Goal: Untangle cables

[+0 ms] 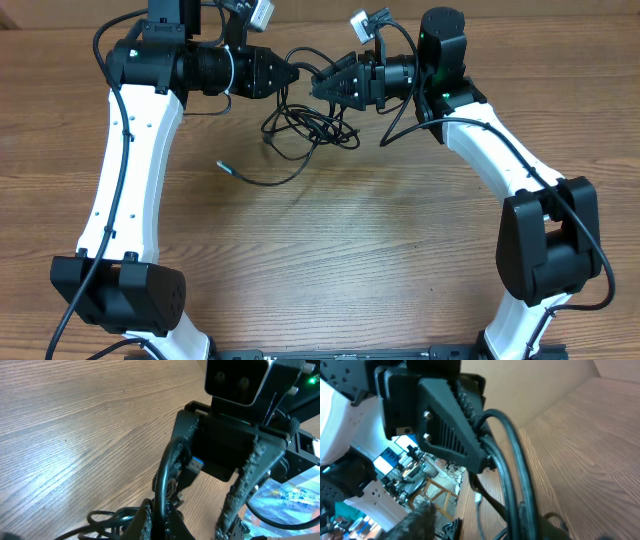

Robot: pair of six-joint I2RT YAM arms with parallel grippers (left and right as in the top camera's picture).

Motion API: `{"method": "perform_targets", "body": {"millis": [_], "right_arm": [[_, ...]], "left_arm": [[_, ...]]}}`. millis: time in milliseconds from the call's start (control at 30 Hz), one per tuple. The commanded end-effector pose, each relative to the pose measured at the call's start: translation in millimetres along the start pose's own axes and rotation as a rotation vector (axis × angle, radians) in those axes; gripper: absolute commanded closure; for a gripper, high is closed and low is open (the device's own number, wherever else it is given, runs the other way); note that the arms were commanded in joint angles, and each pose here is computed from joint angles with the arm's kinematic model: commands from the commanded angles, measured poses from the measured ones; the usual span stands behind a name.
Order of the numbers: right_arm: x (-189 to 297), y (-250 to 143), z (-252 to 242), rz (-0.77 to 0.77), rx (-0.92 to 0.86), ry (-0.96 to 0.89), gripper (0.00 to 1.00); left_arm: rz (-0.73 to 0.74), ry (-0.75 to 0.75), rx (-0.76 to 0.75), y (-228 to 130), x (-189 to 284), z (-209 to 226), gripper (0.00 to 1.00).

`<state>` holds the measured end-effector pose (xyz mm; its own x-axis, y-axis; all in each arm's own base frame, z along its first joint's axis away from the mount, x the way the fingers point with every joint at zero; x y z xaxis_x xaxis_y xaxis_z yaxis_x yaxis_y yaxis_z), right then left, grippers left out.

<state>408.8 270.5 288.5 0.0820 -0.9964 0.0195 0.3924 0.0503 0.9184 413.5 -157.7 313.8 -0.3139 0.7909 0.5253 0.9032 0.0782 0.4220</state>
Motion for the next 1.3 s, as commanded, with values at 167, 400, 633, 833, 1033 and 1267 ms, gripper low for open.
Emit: {"method": "perform_targets", "body": {"millis": [167, 400, 633, 833, 1033, 1267], "right_arm": [[0.1, -0.3, -2.5, -0.006, 0.005, -0.017, 0.95], [-1.7, -3.5, -2.5, 0.001, -0.022, -0.014, 0.96], [-1.9, -4.7, -2.8, 0.004, -0.033, -0.015, 0.20], [7.6, -2.1, -9.4, -0.009, -0.032, -0.048, 0.00], [16.5, 4.5, -19.0, -0.034, 0.033, -0.108, 0.00], [16.5, 10.1, -16.9, -0.040, 0.177, -0.105, 0.04]], "left_arm": [[-0.028, -0.003, -0.018, 3.7, 11.2, -7.9, 0.96], [-0.046, 0.035, -0.028, 7.3, 11.5, -2.3, 0.96], [-0.050, 0.076, -0.028, 7.4, 11.9, 4.1, 0.96], [-0.016, 0.085, -0.070, -0.8, 11.7, 6.3, 0.96], [0.016, 0.084, -0.077, -8.8, 9.8, 5.3, 0.96], [0.074, 0.078, -0.133, -22.9, 1.6, -1.6, 0.96]]}}
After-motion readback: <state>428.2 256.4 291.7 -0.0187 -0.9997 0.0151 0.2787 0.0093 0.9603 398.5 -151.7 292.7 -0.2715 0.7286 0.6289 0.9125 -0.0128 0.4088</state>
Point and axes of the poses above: each gripper's point midway between its finger pads, its own x axis back along the fingers, its own z axis along the line the jaws close on, y = z × x, the point moved 2 cm from there along x, back along the fingers, and after that the axes turned 15 degrees about x, right-handed, at the moved point
